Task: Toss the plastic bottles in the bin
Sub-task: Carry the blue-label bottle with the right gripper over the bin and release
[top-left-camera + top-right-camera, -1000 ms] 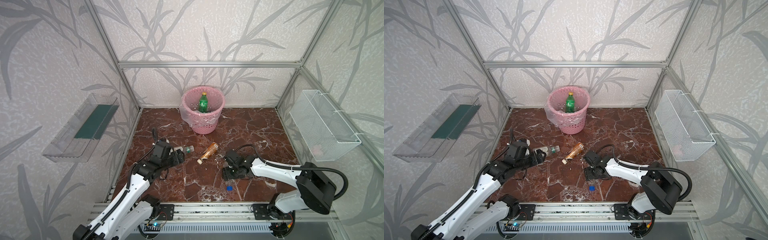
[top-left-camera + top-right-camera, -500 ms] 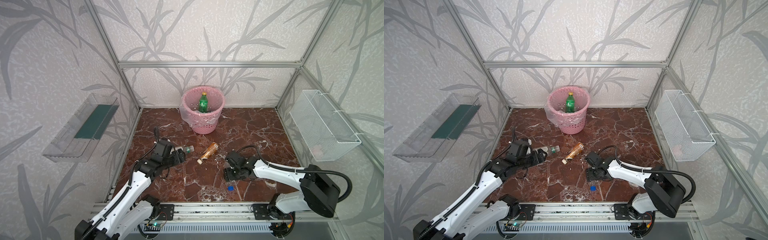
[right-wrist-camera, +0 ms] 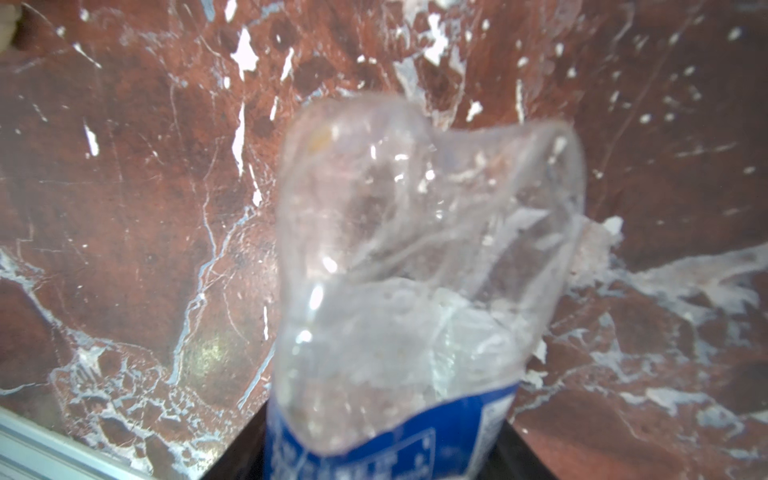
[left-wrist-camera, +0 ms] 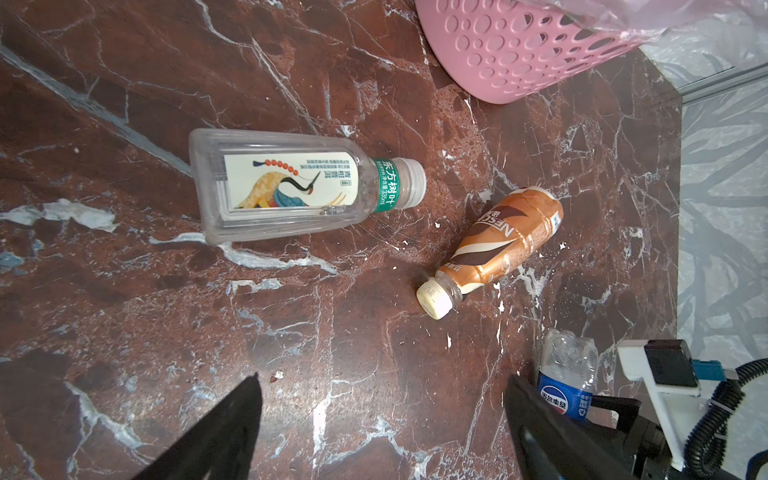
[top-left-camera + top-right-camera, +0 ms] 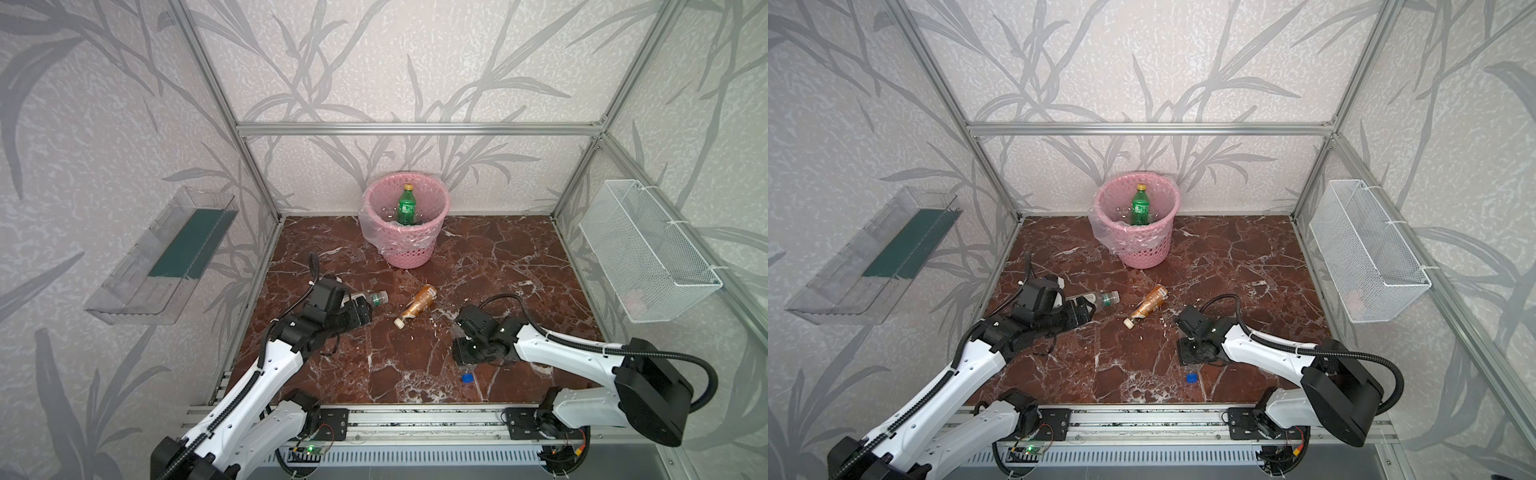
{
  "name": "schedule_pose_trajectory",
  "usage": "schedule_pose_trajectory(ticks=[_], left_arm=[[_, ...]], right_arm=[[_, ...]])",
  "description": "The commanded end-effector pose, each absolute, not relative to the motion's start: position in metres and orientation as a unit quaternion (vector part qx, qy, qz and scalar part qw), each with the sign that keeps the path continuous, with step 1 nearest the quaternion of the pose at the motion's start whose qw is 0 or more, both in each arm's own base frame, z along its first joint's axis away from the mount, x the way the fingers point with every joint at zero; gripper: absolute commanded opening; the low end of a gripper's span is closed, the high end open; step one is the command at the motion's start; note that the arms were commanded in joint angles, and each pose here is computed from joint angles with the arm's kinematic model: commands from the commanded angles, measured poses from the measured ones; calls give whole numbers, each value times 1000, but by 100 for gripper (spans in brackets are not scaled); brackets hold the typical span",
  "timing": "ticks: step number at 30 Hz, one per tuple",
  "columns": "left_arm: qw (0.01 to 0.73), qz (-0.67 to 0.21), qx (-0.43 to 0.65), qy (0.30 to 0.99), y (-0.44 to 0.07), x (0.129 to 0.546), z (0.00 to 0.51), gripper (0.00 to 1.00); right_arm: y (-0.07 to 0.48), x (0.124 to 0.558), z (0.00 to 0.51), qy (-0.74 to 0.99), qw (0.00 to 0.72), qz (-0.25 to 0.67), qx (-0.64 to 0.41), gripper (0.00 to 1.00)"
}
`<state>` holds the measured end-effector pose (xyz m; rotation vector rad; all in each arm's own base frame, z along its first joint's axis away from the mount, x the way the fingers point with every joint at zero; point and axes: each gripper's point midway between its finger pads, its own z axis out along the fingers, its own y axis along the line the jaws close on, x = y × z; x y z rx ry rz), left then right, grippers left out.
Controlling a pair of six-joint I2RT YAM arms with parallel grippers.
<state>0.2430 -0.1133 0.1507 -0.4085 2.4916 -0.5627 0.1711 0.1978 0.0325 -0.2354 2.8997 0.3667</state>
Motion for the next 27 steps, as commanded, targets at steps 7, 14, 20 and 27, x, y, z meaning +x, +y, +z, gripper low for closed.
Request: schedule_pose_trajectory(ticks=[7, 14, 20, 27], left_arm=[[280, -216, -156, 922, -115, 247, 159, 91], [279, -218, -157, 922, -115, 247, 158, 91], [292, -214, -165, 918, -110, 246, 164, 91], [325, -224, -167, 904, -109, 252, 193, 91]], right_arm=[[190, 166, 45, 982, 115, 129, -77, 57], [196, 178, 66, 975, 147, 142, -85, 57], [214, 243, 160, 941, 258, 194, -100, 57], [264, 381, 393, 839, 466, 257, -115, 65]])
